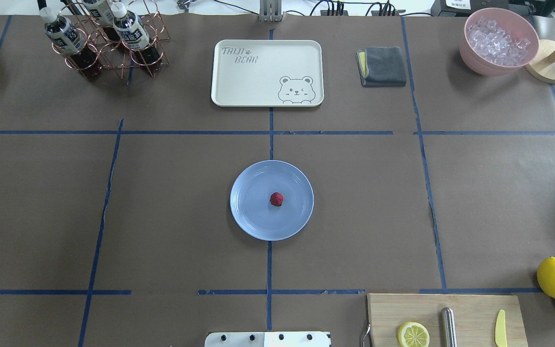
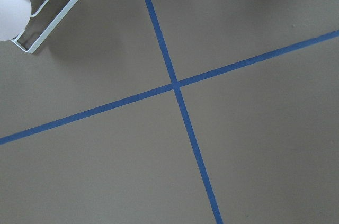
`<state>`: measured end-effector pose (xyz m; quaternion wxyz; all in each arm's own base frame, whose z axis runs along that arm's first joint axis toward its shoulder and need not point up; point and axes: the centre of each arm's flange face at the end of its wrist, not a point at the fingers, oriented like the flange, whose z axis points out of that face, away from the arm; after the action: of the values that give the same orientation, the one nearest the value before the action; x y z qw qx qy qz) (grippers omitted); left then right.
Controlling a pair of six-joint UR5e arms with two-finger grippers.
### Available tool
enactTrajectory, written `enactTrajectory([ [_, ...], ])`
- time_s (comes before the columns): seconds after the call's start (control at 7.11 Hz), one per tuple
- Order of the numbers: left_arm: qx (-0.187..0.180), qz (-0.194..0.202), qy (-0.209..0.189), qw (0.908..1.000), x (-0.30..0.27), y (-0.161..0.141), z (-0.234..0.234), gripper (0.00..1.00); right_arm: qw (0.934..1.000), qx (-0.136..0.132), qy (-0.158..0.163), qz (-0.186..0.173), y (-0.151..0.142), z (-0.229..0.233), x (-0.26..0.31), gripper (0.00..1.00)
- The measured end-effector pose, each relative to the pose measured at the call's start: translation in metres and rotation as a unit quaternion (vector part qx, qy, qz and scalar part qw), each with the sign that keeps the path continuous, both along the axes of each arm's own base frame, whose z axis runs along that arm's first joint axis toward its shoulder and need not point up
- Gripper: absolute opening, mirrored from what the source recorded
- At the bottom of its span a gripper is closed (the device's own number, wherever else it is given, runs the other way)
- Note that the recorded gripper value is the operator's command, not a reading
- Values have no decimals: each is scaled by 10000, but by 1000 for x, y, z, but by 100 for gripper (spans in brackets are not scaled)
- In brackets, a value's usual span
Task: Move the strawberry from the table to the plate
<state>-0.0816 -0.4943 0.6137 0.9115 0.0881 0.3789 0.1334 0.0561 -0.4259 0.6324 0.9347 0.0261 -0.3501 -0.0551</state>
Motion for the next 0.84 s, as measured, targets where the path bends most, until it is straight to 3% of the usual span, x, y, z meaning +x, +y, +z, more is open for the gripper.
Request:
enactTrajectory([
  [0.84, 21, 2, 9, 10000, 0, -1, -2, 100, 10000, -39, -74, -3, 4, 3, -1, 100],
])
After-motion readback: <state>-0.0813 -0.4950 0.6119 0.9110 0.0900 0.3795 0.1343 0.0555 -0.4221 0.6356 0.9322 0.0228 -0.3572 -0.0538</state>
